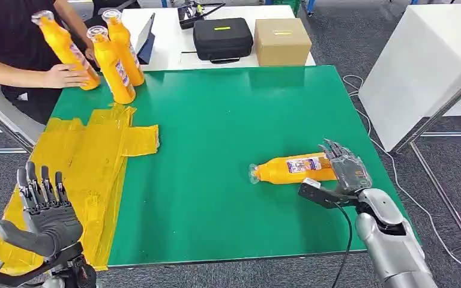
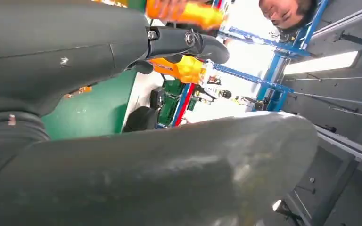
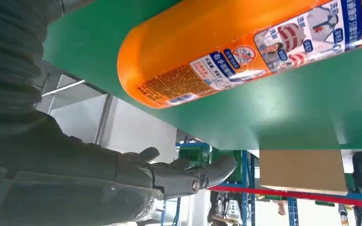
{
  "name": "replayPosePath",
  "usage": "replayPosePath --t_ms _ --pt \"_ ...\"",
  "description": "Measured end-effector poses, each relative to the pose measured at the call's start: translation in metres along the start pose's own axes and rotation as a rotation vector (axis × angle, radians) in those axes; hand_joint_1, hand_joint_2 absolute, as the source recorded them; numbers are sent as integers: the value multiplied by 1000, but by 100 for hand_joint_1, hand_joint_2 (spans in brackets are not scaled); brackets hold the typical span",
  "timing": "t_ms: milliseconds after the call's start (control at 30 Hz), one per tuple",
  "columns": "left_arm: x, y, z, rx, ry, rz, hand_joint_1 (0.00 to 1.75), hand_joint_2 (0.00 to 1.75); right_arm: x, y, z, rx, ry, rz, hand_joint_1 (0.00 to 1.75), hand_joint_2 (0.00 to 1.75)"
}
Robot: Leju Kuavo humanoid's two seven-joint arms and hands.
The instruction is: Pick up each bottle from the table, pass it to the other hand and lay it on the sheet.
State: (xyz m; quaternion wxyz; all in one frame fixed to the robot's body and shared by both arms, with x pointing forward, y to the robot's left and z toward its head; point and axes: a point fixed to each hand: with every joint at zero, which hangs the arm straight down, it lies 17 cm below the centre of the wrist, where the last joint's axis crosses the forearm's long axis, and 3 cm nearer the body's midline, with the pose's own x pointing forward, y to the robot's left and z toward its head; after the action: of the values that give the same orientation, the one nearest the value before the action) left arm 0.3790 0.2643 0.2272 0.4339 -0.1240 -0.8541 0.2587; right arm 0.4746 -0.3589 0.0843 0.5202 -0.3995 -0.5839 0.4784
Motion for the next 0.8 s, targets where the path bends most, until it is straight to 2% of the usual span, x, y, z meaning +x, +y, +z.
replayPosePath --t_ms 800 --pt "-1 2 0 3 2 -3 0 0 1 7 0 19 -4 4 0 175"
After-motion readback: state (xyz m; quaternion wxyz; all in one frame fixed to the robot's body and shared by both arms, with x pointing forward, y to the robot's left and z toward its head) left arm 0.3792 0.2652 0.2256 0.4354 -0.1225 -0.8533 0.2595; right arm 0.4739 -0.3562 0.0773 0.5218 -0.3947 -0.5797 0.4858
